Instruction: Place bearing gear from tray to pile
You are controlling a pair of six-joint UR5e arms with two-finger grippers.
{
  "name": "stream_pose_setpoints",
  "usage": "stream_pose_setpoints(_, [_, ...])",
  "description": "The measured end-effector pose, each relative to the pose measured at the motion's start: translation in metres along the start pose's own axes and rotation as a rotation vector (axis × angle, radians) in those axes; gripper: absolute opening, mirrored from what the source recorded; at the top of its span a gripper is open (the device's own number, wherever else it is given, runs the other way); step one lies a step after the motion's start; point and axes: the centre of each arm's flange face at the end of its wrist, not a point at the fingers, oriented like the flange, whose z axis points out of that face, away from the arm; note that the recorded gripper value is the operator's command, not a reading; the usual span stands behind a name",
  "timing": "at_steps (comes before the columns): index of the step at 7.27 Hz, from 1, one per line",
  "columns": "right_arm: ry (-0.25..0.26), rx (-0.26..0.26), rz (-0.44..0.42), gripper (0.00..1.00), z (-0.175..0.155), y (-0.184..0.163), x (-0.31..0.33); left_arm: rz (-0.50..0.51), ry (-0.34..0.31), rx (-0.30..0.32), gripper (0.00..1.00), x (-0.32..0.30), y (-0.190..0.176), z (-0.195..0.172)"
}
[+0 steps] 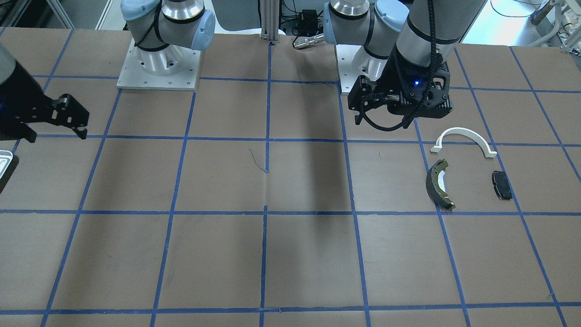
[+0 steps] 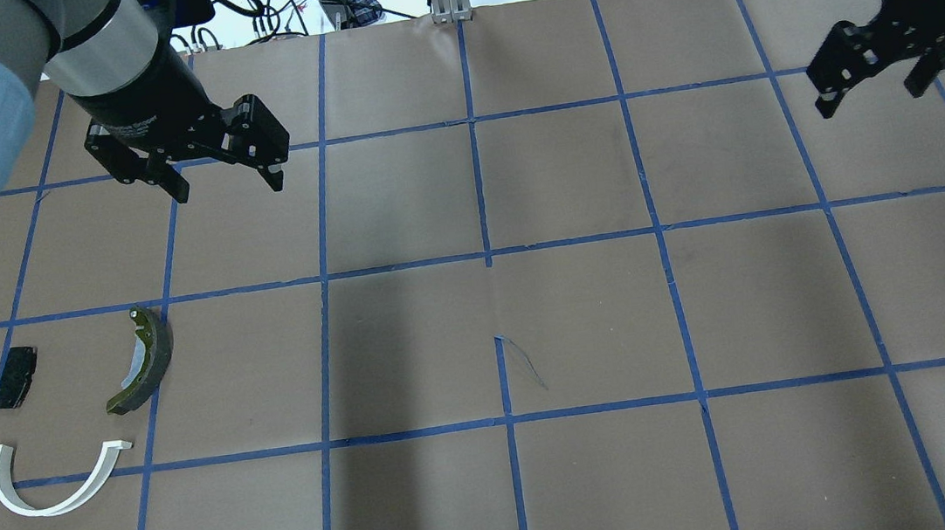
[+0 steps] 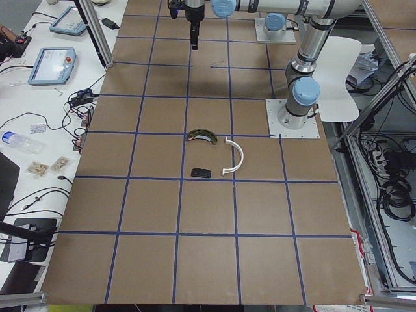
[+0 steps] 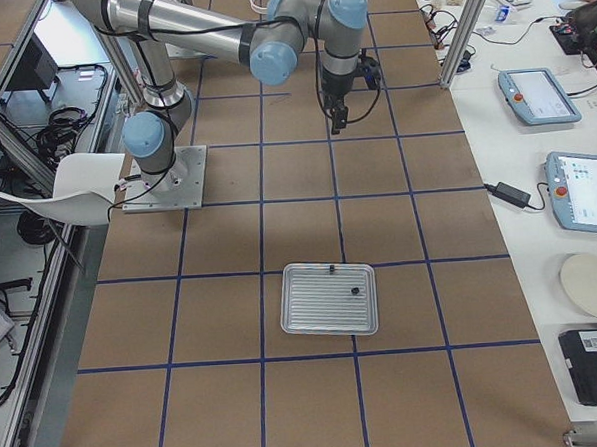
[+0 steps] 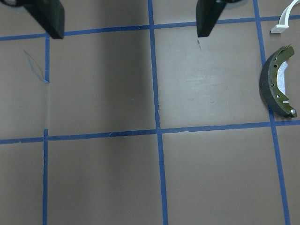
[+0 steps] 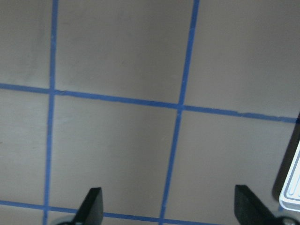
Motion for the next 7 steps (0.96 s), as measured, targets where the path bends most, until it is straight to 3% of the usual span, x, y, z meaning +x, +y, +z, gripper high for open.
stream_pose_setpoints(4, [0.091, 0.002, -0.141, 1.00, 0.110, 0.000, 0.189, 0.000, 0.000, 0.001, 1.00, 0.000, 0.000, -0.001])
stream_pose_setpoints(7, [0.099, -0.006, -0.221, 1.00, 0.169, 0.018, 0.256, 0.000, 0.000, 0.001, 1.00, -0.001, 0.000, -0.001])
